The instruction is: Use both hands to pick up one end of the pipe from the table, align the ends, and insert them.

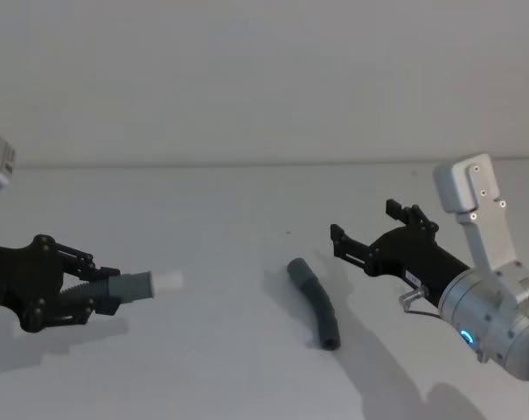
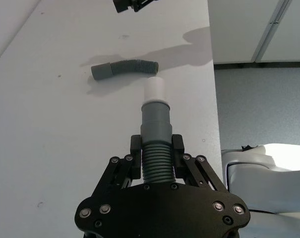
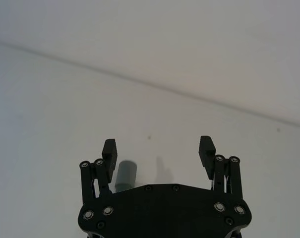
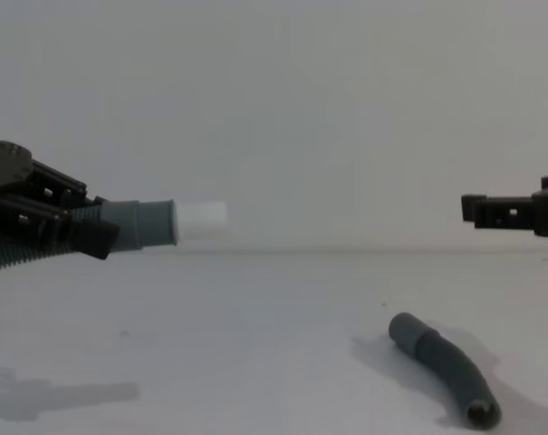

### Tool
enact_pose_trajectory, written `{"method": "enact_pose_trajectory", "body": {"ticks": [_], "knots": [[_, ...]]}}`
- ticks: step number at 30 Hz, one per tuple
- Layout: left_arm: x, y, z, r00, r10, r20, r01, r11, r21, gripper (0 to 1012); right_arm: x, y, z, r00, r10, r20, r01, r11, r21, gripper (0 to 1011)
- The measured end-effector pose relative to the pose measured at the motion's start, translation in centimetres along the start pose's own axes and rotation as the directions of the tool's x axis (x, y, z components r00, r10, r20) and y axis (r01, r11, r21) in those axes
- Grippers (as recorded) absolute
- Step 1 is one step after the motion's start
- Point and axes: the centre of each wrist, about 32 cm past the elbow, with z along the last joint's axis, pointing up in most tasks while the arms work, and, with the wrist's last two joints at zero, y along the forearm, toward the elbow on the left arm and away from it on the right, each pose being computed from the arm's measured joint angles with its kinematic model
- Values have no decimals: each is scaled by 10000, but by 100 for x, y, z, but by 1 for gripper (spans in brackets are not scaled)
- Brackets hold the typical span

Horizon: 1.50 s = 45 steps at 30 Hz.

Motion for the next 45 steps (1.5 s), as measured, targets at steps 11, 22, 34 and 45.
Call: {"method": "enact_pose_trajectory", "body": {"ticks": [11,22,34,45], "knots": [[0,1,1,10000,4,6,-4,10000,-12,325,-115,19,77,9992,-95,-391,53,9944,-1057,1004],[0,1,1,10000,1,5,-1,10000,-16,325,-260,81,36,9955,-627,-713,482,9806,-1898,1004],[0,1,1,10000,2,5,-2,10000,-15,325,-382,131,-10,9974,-418,-593,269,9722,-2325,1004],[0,1,1,10000,1,4,-1,10000,-14,325,-408,179,-71,9998,-17,-206,-36,9681,-2506,1004]]}}
